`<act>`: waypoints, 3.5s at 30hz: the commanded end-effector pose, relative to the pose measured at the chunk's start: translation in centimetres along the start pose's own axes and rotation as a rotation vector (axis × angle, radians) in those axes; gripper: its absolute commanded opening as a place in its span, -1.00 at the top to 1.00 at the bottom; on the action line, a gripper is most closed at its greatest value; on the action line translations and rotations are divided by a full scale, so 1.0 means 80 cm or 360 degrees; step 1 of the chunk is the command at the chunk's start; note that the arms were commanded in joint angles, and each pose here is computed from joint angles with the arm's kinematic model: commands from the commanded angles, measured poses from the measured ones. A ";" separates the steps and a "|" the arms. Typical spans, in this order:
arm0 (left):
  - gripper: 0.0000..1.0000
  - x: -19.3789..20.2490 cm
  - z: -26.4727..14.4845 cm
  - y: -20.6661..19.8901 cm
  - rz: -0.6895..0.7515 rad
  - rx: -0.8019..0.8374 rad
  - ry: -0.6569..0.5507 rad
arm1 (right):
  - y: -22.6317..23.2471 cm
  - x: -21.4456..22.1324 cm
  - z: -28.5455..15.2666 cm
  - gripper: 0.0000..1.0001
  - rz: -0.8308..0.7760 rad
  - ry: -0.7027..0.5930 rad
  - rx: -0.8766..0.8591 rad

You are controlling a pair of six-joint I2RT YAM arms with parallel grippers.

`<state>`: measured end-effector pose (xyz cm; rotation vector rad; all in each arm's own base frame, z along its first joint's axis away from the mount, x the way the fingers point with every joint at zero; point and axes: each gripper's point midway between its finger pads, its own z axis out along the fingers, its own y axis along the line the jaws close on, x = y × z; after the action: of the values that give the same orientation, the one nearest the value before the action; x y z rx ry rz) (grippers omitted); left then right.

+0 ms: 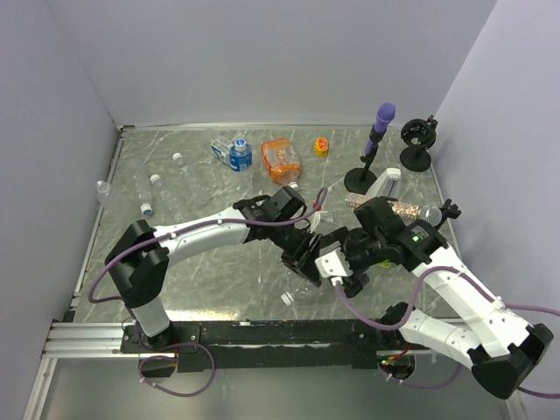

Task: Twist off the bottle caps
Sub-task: Pick up the plastic bottle at the center of the board, then unscrew the bottle cap from the plastic bottle.

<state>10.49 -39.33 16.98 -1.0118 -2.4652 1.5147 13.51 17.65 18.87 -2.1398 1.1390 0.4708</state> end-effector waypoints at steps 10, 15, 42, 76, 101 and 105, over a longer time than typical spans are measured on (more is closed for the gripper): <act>0.39 -0.036 -0.009 -0.048 0.0107 0.0171 -0.0120 | 0.006 0.036 0.024 -0.85 0.0041 0.0188 -0.0007; 0.21 -0.044 -0.012 -0.050 0.0090 0.0148 -0.0179 | 0.009 0.027 0.023 -0.28 0.0067 0.0143 -0.0031; -0.69 -0.086 -0.233 -0.048 0.0234 -0.0498 -0.1214 | 0.022 -0.045 0.001 0.58 0.0495 -0.0293 0.0005; -0.57 -0.075 -0.211 -0.096 0.0768 -0.0044 -0.1735 | -0.033 -0.004 -0.003 0.58 0.1225 -0.0783 0.0106; 0.99 -0.083 -0.187 -0.093 0.0527 0.0009 -0.1592 | -0.035 0.005 0.002 0.58 0.1276 -0.0751 0.0112; 0.99 -0.093 -0.190 -0.071 0.0002 -0.0032 -0.1618 | -0.037 0.015 0.006 0.58 0.1303 -0.0704 0.0160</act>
<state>17.92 -33.63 29.74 -0.7575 -3.0019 2.5073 15.64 18.53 19.18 -1.3090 1.6964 1.1995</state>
